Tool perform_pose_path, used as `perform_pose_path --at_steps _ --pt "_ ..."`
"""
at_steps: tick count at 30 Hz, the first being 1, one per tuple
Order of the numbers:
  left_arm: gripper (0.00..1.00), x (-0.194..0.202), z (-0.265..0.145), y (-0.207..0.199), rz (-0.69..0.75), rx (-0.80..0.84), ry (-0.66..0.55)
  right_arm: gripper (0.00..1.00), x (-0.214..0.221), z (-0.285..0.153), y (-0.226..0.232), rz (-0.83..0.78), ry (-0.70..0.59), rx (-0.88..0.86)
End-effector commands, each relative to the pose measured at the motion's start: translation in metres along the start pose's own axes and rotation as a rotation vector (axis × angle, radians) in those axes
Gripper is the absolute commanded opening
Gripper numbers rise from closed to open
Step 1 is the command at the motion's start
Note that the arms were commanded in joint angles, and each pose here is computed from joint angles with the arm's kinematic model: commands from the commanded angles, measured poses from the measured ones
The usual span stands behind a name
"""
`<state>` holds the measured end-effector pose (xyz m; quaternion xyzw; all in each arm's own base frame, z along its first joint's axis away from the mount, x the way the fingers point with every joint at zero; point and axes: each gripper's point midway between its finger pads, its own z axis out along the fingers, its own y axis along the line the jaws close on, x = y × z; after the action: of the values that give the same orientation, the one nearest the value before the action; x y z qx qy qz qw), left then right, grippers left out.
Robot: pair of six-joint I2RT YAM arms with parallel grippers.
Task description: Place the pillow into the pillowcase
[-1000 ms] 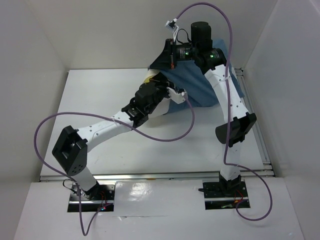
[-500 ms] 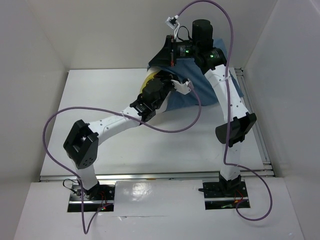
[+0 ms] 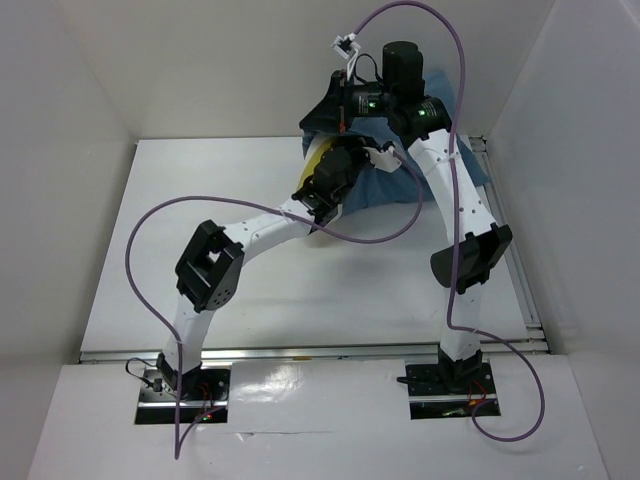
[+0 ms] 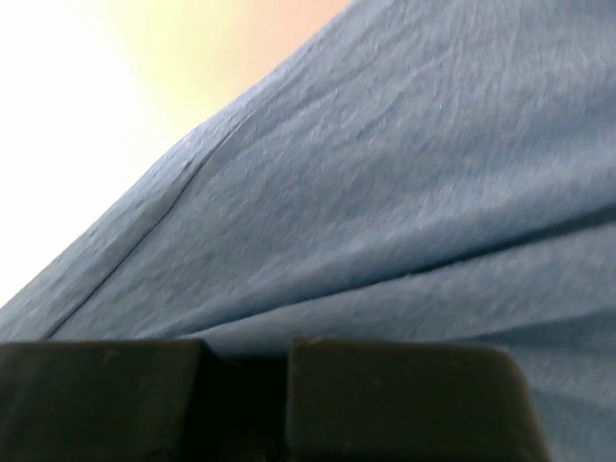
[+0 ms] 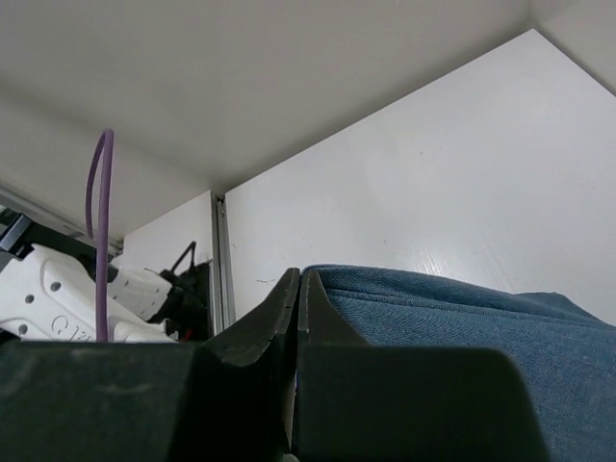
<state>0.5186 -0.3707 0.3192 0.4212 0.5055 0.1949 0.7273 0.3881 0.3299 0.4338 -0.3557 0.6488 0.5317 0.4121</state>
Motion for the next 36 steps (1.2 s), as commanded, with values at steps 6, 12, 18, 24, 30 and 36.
perform_pose_path --at_steps 6,12,18,24,30,36 --pt "0.00 -0.011 0.034 -0.049 -0.059 0.101 -0.127 0.00 -0.013 -0.007 0.158 -0.179 0.045 -0.466" --pt "0.00 0.000 0.046 -0.038 -0.061 0.060 -0.103 0.00 -0.005 -0.010 0.162 -0.158 0.077 -0.533" --pt "0.00 0.032 0.061 -0.062 -0.112 0.109 -0.033 0.00 -0.002 -0.010 0.162 -0.125 0.098 -0.555" --pt "0.00 0.036 0.062 -0.081 -0.167 0.154 -0.032 0.00 0.004 -0.010 0.160 -0.106 0.117 -0.583" --pt "0.00 0.038 0.074 -0.112 -0.205 0.209 -0.015 0.00 0.006 -0.013 0.163 -0.083 0.134 -0.609" --pt "0.00 0.040 0.037 -0.118 -0.267 0.279 0.018 0.08 0.005 -0.015 0.166 -0.096 0.115 -0.580"
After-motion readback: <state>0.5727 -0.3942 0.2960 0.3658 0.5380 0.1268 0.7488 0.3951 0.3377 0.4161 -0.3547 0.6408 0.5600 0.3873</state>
